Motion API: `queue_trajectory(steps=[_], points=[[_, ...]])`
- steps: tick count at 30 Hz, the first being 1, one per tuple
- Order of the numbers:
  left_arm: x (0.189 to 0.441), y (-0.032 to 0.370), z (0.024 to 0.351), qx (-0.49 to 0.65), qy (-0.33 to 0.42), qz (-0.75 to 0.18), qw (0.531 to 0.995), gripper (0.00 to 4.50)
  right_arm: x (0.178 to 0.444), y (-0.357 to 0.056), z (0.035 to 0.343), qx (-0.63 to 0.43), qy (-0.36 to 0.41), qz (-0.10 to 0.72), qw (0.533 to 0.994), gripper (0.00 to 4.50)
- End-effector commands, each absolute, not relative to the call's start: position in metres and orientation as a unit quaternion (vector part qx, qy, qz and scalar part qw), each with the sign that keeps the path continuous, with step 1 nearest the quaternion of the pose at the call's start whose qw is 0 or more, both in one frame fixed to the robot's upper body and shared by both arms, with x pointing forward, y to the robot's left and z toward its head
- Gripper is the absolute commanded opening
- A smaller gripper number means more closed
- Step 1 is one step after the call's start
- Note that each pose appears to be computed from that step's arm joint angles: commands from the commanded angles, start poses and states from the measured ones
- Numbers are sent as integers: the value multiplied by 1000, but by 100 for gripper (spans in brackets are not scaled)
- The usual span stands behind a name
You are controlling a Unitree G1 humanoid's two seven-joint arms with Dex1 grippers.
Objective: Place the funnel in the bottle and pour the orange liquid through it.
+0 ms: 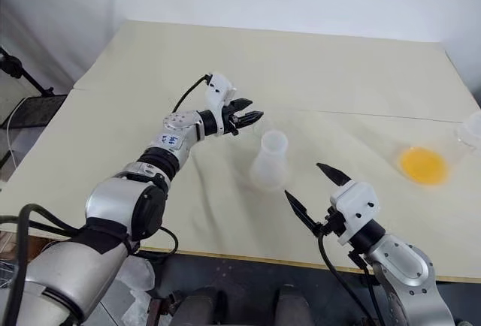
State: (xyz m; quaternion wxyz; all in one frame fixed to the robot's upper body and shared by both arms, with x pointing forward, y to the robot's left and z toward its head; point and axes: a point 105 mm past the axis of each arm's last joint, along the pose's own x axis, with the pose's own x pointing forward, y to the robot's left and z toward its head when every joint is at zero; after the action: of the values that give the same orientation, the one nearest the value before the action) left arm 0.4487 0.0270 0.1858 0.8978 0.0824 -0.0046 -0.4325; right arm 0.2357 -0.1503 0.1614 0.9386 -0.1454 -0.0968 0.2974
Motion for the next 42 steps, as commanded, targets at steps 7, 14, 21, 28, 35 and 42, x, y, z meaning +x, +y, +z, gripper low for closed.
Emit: queue_trajectory(steps=[7,14,21,28,35,42], points=[[450,-1,187,113,2,-412,904,440,230,-148,180,-157,-135,295,933,450],[452,-4,194,78,-3,-400,913,399,229,-148,178,-156,-136,290,934,450],[450,-10,190,70,10,-403,913,190,231,-147,180,-157,-141,286,935,450],[449,-13,191,68,6,-408,910,13,233,-146,180,-157,-145,284,935,450],[451,-1,193,42,0,-406,913,13,234,-144,180,-154,-147,281,936,450],[444,30,214,105,-34,-476,873,13,231,-143,178,-148,-144,279,938,450]])
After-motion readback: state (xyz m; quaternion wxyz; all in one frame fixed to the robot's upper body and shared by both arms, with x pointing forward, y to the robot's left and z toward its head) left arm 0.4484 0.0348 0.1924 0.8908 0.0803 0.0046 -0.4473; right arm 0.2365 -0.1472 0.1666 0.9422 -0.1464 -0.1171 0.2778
